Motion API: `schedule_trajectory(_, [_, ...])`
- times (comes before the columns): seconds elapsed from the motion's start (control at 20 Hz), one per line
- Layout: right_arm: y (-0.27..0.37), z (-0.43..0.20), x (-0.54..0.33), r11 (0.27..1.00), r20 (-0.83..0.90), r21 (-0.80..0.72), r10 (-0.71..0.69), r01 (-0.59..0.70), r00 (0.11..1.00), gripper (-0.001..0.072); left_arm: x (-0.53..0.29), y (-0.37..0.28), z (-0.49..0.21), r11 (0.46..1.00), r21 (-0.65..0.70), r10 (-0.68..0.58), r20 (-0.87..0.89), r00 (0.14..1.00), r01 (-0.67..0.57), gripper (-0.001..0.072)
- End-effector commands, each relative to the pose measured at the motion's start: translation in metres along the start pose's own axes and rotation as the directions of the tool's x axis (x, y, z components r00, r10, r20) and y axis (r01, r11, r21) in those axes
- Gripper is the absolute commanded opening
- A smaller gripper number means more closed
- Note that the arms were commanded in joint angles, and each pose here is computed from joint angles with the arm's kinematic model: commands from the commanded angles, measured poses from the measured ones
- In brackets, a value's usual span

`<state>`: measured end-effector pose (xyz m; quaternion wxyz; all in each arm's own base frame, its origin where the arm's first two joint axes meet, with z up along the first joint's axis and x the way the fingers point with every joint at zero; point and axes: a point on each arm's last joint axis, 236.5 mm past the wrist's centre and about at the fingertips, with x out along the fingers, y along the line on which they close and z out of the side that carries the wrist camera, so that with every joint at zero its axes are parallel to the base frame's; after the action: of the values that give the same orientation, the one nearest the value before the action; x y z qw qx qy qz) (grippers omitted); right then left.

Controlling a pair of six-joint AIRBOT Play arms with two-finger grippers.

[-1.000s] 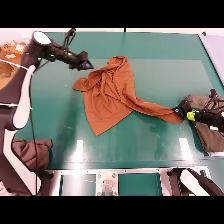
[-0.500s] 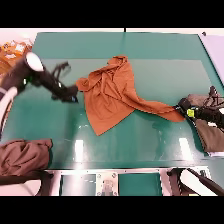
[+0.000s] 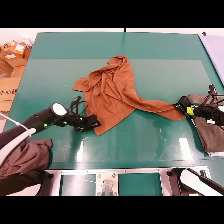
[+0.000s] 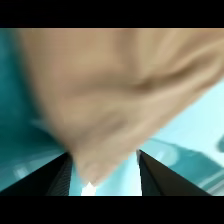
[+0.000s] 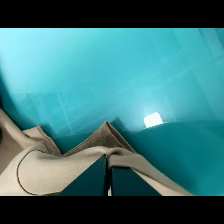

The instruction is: Fold the shirts.

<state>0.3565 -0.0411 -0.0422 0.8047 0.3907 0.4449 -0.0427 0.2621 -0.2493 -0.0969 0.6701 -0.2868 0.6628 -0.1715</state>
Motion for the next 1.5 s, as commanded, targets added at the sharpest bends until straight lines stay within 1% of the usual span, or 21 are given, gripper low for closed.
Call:
schedule_trajectory(0.0, [0.001,0.001,0.0,1.0,0.003,-0.007,0.005,-0.005,1.0,0.0015,0.023,-0.001,-0.002,0.998,-0.054,-0.008,0.047,0.999,0.011,0.0472])
schedule_trajectory(0.05, [0.001,0.001,0.0,1.0,0.002,-0.007,0.004,-0.004,1.0,0.0015,0.023,-0.002,-0.004,0.998,-0.056,-0.012,0.038,0.999,0.014,0.0367])
schedule_trajectory(0.1, [0.001,0.001,0.0,1.0,0.002,-0.008,0.004,-0.004,1.0,0.0015,0.022,-0.005,-0.008,0.999,-0.036,-0.017,0.016,1.0,0.018,0.0094])
schedule_trajectory(0.15, [0.001,0.001,0.0,1.0,0.001,-0.007,0.005,-0.005,1.0,0.0015,0.021,-0.008,-0.011,1.0,-0.002,-0.025,-0.001,1.0,0.025,0.002])
schedule_trajectory(0.3, [0.006,-0.005,-0.001,1.0,-0.032,-0.01,0.02,-0.021,0.999,0.0015,0.012,-0.019,-0.012,0.995,0.101,-0.012,-0.051,0.999,0.017,0.0018])
schedule_trajectory(0.4, [0.022,-0.009,-0.007,0.998,-0.072,-0.016,0.065,-0.066,0.995,0.0015,-0.011,-0.026,-0.002,0.985,0.175,0.018,-0.088,0.996,-0.002,0.0018])
schedule_trajectory(0.45, [0.036,-0.006,-0.015,0.995,-0.082,-0.031,0.096,-0.098,0.992,0.0015,-0.03,-0.033,0.01,0.976,0.217,0.024,-0.075,0.997,-0.007,0.0017])
schedule_trajectory(0.55, [0.078,0.015,-0.044,0.979,-0.04,-0.085,0.183,-0.186,0.982,0.0015,-0.091,-0.055,0.046,0.953,0.299,0.03,0.044,0.999,-0.042,0.0017])
schedule_trajectory(0.65, [0.129,0.049,-0.093,0.953,0.066,-0.159,0.269,-0.256,0.961,0.0015,-0.183,-0.091,0.08,0.918,0.387,-0.006,0.24,0.971,-0.09,0.0017])
schedule_trajectory(0.7, [0.154,0.065,-0.122,0.941,0.123,-0.19,0.305,-0.279,0.944,0.0015,-0.239,-0.112,0.091,0.897,0.426,-0.047,0.354,0.934,-0.116,0.0018])
schedule_trajectory(0.75, [0.181,0.08,-0.157,0.927,0.184,-0.22,0.344,-0.302,0.921,0.0015,-0.293,-0.134,0.098,0.876,0.458,-0.09,0.468,0.879,-0.154,0.0017])
schedule_trajectory(0.8, [0.207,0.093,-0.196,0.911,0.249,-0.254,0.385,-0.324,0.889,0.0015,-0.353,-0.157,0.1,0.851,0.484,-0.142,0.587,0.797,-0.205,0.0018])
schedule_trajectory(0.9, [0.255,0.107,-0.275,0.874,0.371,-0.34,0.464,-0.347,0.804,0.0015,-0.457,-0.202,0.083,0.796,0.523,-0.254,0.746,0.616,-0.306,0.0017])
schedule_trajectory(1.0, [0.296,0.108,-0.358,0.833,0.485,-0.437,0.536,-0.34,0.69,0.0015,-0.54,-0.242,0.049,0.748,0.538,-0.368,0.824,0.431,-0.389,0.0017])
schedule_trajectory(1.1, [0.325,0.099,-0.432,0.797,0.579,-0.526,0.592,-0.299,0.56,0.0015,-0.597,-0.269,0.016,0.717,0.532,-0.458,0.847,0.27,-0.45,0.0017])
schedule_trajectory(1.15, [0.338,0.092,-0.467,0.78,0.619,-0.565,0.617,-0.27,0.486,0.0015,-0.609,-0.275,0.007,0.711,0.529,-0.478,0.847,0.232,-0.464,0.0017])
schedule_trajectory(1.2, [0.348,0.083,-0.497,0.765,0.65,-0.6,0.637,-0.236,0.413,0.0015,-0.613,-0.277,0.003,0.708,0.53,-0.485,0.845,0.225,-0.467,0.0017])
schedule_trajectory(1.3, [0.358,0.067,-0.542,0.752,0.697,-0.636,0.656,-0.173,0.29,0.0015,-0.605,-0.273,0.003,0.706,0.534,-0.47,0.845,0.256,-0.465,0.0017])
schedule_trajectory(1.35, [0.36,0.06,-0.554,0.75,0.708,-0.644,0.66,-0.153,0.253,0.0015,-0.603,-0.271,0.005,0.708,0.531,-0.462,0.847,0.262,-0.466,0.0017])
schedule_trajectory(1.45, [0.36,0.056,-0.557,0.749,0.711,-0.647,0.66,-0.14,0.244,0.0015,-0.606,-0.27,0.009,0.706,0.516,-0.457,0.855,0.245,-0.484,0.0017])
